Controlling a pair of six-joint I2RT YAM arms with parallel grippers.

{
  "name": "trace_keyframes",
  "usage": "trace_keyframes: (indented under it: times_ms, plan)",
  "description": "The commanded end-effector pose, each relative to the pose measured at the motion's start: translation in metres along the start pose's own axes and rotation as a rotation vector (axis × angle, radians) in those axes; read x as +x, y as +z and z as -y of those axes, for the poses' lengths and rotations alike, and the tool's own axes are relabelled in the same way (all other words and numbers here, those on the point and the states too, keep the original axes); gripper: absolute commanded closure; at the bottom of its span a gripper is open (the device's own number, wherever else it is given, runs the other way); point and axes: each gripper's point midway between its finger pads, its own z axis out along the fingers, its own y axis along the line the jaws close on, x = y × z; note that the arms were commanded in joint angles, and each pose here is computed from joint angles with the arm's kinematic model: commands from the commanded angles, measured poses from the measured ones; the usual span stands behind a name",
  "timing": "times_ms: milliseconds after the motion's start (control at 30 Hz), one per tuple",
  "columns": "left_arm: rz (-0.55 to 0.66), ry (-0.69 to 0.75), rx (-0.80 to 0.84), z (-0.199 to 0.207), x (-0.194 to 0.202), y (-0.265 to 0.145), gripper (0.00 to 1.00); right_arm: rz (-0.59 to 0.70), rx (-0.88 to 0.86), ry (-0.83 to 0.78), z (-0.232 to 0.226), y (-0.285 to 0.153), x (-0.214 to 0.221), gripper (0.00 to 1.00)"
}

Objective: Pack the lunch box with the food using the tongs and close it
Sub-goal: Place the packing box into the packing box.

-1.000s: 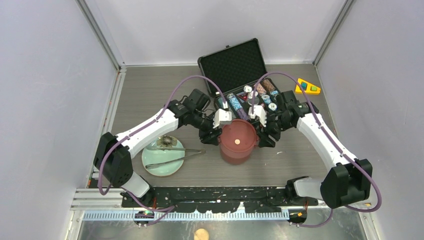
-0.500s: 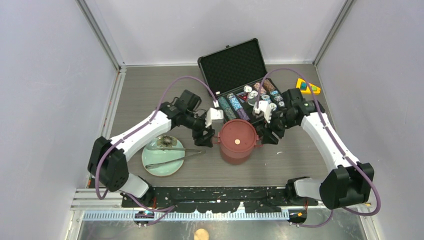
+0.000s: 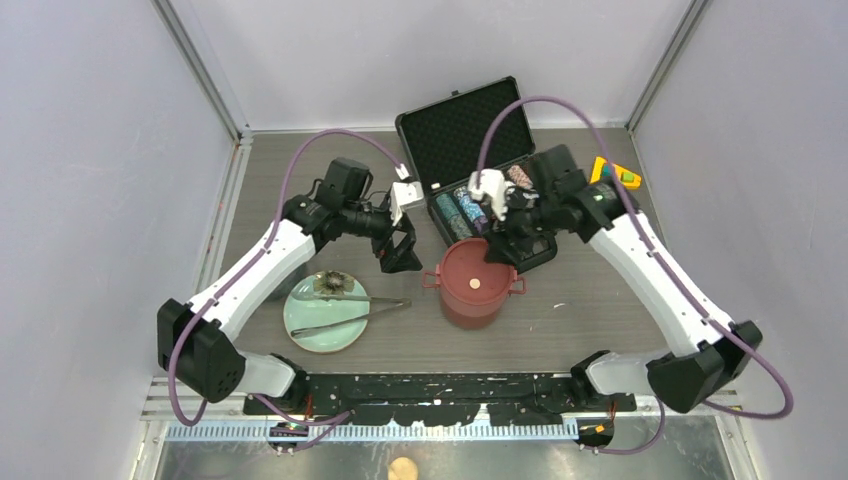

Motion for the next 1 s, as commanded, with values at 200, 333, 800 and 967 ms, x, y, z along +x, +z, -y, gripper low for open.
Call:
trace_keyframes:
  times_ms: [200, 333, 800, 967]
  plan:
    - [0.105, 0.046, 0.066, -0.005, 0.005, 0.019, 0.14, -0.225, 0.023, -0.029, 0.003, 0.063, 0.04, 0.43]
    - [0.09, 0.079, 0.04, -0.015, 0.018, 0.035, 0.2, -0.299, -0.001, -0.026, 0.0, 0.071, 0.068, 0.44]
    - [-0.08, 0.124, 0.184, 0.004, 0.093, 0.083, 0.43, -0.36, -0.053, -0.014, -0.008, 0.075, 0.085, 0.44]
    - [-0.051, 0.115, 0.175, 0.003, 0.098, 0.091, 0.51, -0.365, -0.056, -0.015, -0.007, 0.075, 0.086, 0.44]
